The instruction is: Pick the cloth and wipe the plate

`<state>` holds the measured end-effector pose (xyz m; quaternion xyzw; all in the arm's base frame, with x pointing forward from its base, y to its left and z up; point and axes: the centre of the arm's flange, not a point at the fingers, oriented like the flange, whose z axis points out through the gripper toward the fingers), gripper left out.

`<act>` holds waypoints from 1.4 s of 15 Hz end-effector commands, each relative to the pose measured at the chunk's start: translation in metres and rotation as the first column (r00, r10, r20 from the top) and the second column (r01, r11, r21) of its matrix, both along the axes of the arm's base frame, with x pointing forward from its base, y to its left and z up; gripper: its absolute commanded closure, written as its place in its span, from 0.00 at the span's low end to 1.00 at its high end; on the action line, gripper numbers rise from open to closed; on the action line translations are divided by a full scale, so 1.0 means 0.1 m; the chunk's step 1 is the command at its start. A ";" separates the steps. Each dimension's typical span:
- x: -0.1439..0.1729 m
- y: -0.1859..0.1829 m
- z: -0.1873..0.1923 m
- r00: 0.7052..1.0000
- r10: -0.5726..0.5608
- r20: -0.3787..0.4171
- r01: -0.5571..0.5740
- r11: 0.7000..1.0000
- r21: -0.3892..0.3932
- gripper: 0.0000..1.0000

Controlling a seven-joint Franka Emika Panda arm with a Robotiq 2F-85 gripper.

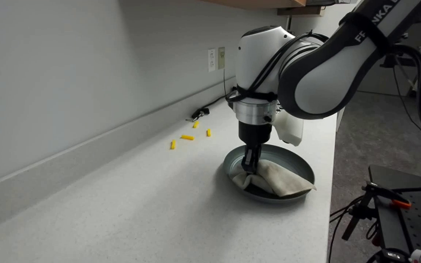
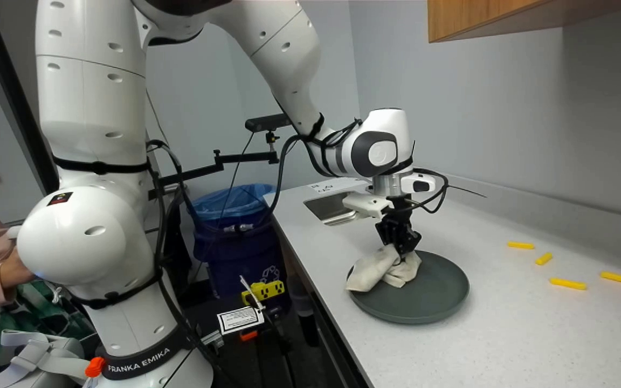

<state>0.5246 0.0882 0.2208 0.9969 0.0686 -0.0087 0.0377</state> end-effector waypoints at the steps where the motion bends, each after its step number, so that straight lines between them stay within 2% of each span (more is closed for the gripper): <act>1: 0.10 -0.09 0.15 0.999 -0.017 0.047 0.021 0.996 -0.083 0.98; 3: 0.12 -0.22 0.18 0.995 -0.050 0.081 0.061 0.988 -0.143 0.98; 7: 0.09 -0.47 0.15 0.988 -0.117 0.098 0.139 0.958 -0.249 0.98; 12: -0.14 -0.46 0.04 0.983 -0.174 -0.051 0.149 0.934 -0.324 0.98; 14: -0.19 -0.37 0.02 0.985 -0.132 -0.107 0.096 0.953 -0.289 0.98; 17: -0.15 -0.12 0.04 0.993 -0.045 -0.114 0.027 0.988 -0.150 0.98; 19: -0.06 0.00 0.08 0.997 -0.001 -0.082 -0.004 0.998 -0.060 0.98; 21: 0.03 0.02 0.14 1.000 0.009 -0.028 -0.009 1.000 -0.008 0.98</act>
